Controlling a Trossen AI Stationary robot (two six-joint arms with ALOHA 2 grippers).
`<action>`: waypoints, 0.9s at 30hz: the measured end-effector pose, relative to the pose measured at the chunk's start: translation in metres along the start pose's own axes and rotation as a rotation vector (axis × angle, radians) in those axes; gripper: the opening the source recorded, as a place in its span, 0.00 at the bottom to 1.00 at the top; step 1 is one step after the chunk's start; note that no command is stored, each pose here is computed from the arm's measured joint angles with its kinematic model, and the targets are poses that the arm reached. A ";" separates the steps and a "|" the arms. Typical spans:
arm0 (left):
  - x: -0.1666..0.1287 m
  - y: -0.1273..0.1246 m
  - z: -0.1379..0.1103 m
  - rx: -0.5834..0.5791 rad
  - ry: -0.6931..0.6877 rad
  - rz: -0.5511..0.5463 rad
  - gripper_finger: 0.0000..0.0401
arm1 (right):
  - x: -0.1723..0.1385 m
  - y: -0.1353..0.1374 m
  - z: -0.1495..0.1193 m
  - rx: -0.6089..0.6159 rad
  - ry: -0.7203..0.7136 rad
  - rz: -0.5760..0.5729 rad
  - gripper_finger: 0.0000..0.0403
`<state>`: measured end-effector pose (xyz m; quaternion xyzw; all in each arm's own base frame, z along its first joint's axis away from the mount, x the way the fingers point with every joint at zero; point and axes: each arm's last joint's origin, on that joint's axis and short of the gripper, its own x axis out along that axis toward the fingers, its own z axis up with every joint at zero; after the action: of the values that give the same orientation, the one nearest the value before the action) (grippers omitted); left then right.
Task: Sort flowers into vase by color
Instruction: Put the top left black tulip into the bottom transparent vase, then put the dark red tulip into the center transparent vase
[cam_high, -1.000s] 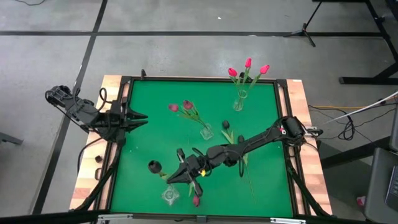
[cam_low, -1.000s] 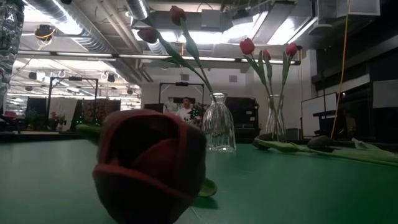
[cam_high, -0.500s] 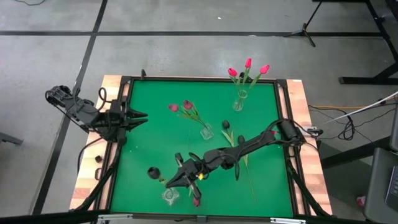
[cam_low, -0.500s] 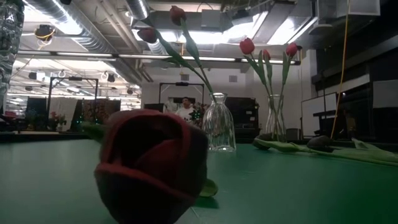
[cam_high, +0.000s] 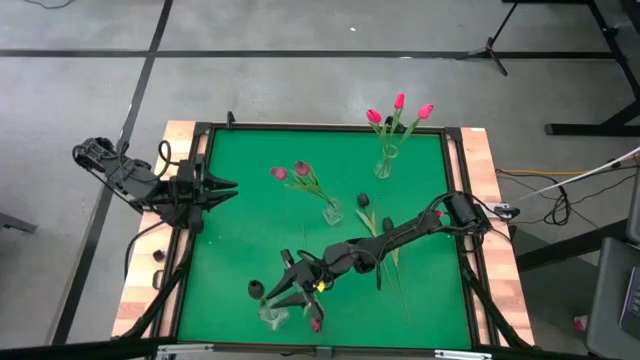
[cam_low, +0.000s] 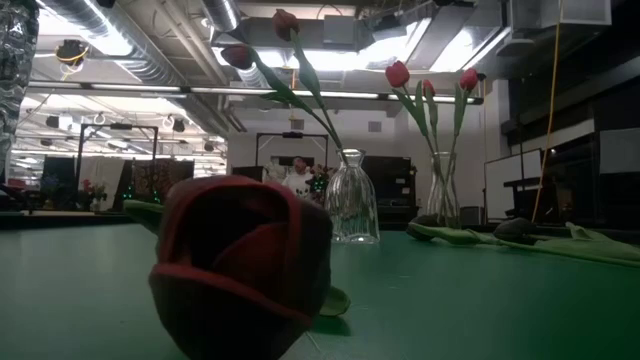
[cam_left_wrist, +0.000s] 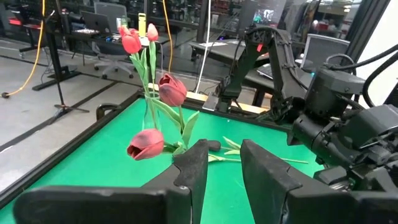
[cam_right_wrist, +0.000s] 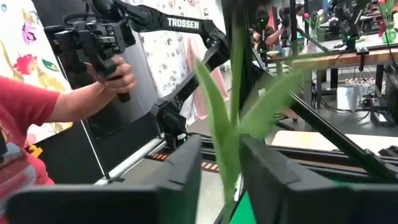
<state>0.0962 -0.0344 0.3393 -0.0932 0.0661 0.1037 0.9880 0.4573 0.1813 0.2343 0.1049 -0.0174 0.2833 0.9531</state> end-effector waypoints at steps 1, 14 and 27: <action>0.000 0.000 0.000 0.000 0.000 0.000 0.23 | 0.000 0.000 0.000 0.001 0.004 -0.002 0.29; 0.000 0.000 0.000 -0.101 0.004 0.001 0.23 | -0.040 0.011 0.033 -0.090 0.495 -0.120 0.56; 0.000 0.001 -0.003 -0.054 0.028 0.010 0.23 | -0.059 0.000 -0.010 -0.412 0.924 -0.061 0.56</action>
<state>0.0954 -0.0339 0.3359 -0.1211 0.0774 0.1091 0.9836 0.4071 0.1519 0.2189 -0.2210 0.3537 0.2626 0.8701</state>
